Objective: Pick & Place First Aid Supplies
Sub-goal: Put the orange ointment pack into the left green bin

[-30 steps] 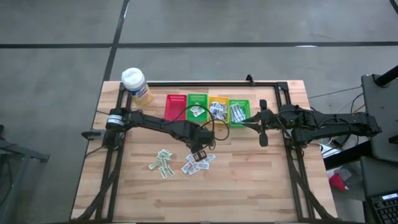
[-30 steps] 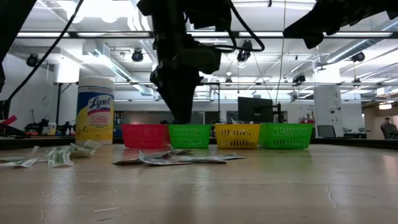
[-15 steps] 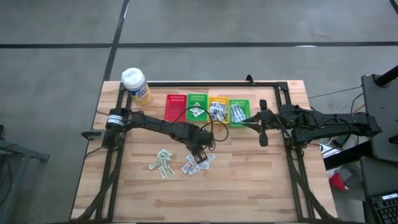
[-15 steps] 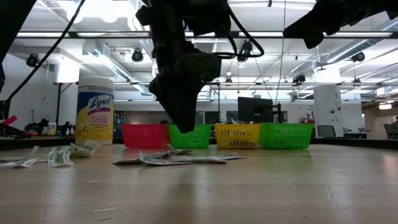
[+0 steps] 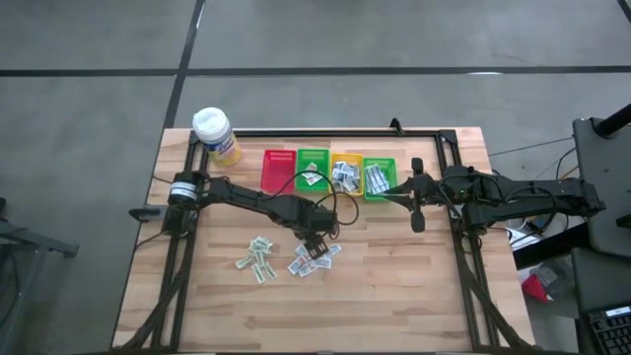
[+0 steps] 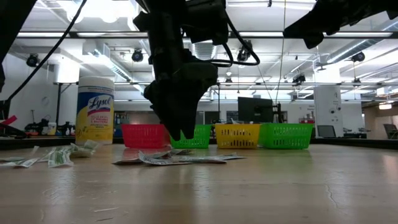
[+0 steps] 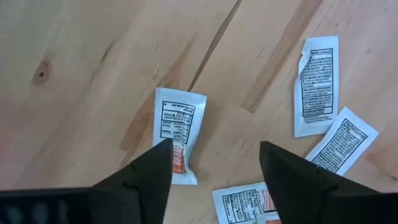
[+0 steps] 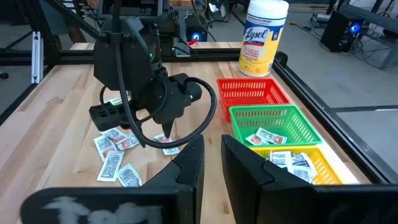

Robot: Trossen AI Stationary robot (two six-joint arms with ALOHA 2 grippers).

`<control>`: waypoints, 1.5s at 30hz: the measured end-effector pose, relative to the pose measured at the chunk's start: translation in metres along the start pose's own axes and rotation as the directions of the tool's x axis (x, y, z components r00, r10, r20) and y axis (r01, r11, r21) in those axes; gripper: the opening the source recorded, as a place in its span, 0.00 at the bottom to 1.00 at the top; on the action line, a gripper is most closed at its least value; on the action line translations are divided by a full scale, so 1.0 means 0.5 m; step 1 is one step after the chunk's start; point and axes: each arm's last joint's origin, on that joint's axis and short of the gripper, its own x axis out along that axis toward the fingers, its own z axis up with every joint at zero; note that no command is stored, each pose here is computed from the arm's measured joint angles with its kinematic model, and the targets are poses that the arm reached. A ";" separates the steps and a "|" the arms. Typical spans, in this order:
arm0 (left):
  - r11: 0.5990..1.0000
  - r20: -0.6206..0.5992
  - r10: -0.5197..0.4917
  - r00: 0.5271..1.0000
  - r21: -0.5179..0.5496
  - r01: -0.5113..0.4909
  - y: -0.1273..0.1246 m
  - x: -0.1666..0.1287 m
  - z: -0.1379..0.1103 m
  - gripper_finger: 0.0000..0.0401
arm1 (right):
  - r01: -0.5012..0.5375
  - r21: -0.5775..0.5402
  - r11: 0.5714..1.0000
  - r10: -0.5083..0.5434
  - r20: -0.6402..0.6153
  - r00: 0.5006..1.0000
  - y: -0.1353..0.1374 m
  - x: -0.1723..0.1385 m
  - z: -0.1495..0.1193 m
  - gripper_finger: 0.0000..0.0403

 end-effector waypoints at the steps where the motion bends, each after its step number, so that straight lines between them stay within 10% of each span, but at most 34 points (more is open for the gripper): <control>1: 1.000 0.000 0.000 1.000 0.003 0.000 0.000 0.000 0.000 0.59 | 0.000 -0.001 1.000 0.000 0.000 1.000 0.000 0.000 0.000 0.13; 31: 0.981 0.015 0.185 0.983 0.063 -0.185 0.015 0.065 -0.012 0.60 | 0.000 0.000 1.000 0.000 0.000 1.000 0.000 0.000 0.000 0.13; 45: 0.973 0.027 0.219 0.975 0.074 -0.220 0.022 0.095 -0.022 0.17 | 0.000 0.001 1.000 0.000 0.000 1.000 0.000 0.000 0.000 0.13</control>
